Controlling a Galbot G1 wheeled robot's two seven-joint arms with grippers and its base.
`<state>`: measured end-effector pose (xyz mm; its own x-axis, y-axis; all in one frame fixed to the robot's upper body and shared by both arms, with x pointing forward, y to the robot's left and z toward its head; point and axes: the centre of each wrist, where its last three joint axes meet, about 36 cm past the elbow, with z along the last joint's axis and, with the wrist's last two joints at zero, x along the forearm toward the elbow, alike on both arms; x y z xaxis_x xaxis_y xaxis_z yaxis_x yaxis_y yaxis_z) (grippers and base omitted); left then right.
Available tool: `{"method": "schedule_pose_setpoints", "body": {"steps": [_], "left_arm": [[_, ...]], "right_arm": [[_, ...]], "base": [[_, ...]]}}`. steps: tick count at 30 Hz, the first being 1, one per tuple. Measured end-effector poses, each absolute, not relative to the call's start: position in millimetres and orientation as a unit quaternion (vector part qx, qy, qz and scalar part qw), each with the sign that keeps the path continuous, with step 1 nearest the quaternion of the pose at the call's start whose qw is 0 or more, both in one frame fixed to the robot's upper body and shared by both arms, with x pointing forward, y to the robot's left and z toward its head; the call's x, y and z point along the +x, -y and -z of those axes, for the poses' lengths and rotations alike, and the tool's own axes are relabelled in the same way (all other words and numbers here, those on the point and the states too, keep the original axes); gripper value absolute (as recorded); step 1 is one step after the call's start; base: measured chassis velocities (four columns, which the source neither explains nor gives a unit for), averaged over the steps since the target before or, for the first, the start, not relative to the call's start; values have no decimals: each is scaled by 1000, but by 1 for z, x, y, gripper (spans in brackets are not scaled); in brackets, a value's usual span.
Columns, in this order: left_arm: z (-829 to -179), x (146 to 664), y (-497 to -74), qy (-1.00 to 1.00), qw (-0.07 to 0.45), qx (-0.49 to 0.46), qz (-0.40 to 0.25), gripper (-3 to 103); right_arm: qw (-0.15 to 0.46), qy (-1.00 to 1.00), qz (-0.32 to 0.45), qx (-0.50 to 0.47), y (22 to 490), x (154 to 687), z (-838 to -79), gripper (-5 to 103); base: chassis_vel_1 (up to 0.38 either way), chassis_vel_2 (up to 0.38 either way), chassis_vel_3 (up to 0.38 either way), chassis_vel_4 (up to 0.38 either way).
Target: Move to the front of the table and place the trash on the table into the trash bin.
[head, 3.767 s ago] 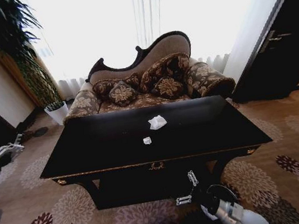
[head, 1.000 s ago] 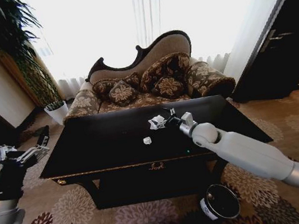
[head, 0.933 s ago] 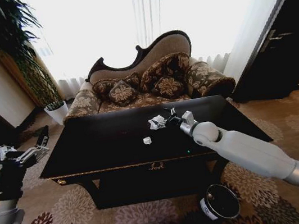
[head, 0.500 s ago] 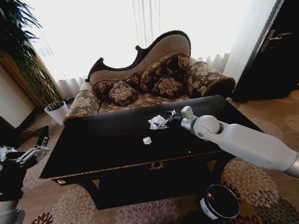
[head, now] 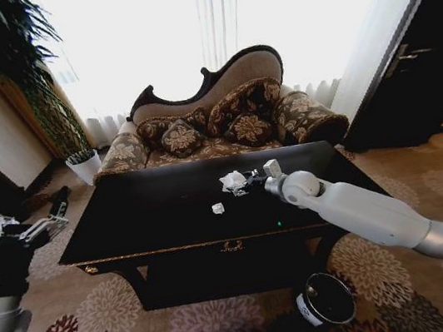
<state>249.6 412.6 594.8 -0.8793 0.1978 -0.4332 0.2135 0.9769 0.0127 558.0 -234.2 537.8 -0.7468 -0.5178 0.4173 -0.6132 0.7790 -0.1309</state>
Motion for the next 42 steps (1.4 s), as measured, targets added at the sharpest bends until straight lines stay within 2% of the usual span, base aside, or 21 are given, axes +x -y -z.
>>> {"method": "schedule_pose_setpoints", "body": {"steps": [3, 4, 5, 7, 8, 11, 13, 17, 19, 22, 23, 26, 29, 31, 38, 40, 42], "left_arm": [[-594, 251, -415, -969, 222, 104, 17, 100], [-594, 251, -415, -969, 222, 104, 17, 100], [-594, 251, -415, -969, 222, 104, 17, 100], [-593, 252, -416, -969, 222, 102, 19, 100], [-593, 252, -416, -969, 222, 102, 19, 100], [-590, 254, -418, -970, 220, 101, 22, 100], [-589, 254, -418, -970, 219, 101, 22, 100], [-586, 256, -416, -971, 217, 102, 24, 100], [-586, 256, -415, -970, 217, 103, 24, 100], [-588, 256, -414, -970, 218, 106, 21, 100], [-588, 256, -414, -970, 218, 106, 21, 100], [-591, 254, -413, -969, 220, 107, 17, 100], [-592, 253, -413, -969, 220, 108, 17, 100], [-593, 252, -413, -969, 220, 108, 17, 100], [-601, 247, -403, -966, 226, 121, 17, 100], [-603, 245, -397, -965, 228, 126, 18, 100], [-603, 245, -396, -965, 228, 127, 19, 100]], "right_arm": [[181, 923, -134, 310, 232, 563, -537, 101], [179, 923, -137, 313, 231, 565, -535, 96], [178, 923, -138, 313, 231, 565, -535, 96], [178, 922, -139, 314, 231, 567, -534, 86], [178, 922, -139, 314, 231, 567, -534, 86], [179, 921, -141, 317, 233, 567, -531, 70], [179, 920, -141, 317, 234, 567, -530, 70], [180, 920, -140, 319, 240, 565, -529, 48], [179, 920, -140, 320, 242, 565, -530, 48], [176, 921, -136, 321, 246, 563, -531, 32], [176, 921, -136, 321, 246, 563, -531, 32], [148, 924, -127, 330, 255, 558, -528, 15], [129, 925, -114, 340, 257, 555, -527, 10], [115, 927, -94, 345, 256, 543, -527, 2], [98, 935, -61, 335, 269, 508, -532, 0], [63, 945, -32, 318, 287, 486, -545, 0], [59, 947, -29, 314, 291, 482, -547, 0]], "base": [[0, 0, 0, 0], [0, 0, 0, 0], [0, 0, 0, 0], [0, 0, 0, 0], [0, 0, 0, 0], [0, 0, 0, 0], [0, 0, 0, 0], [0, 0, 0, 0], [0, 0, 0, 0], [0, 0, 0, 0], [0, 0, 0, 0], [0, 0, 0, 0], [0, 0, 0, 0], [0, 0, 0, 0], [0, 0, 0, 0], [0, 0, 0, 0], [0, 0, 0, 0]]}}
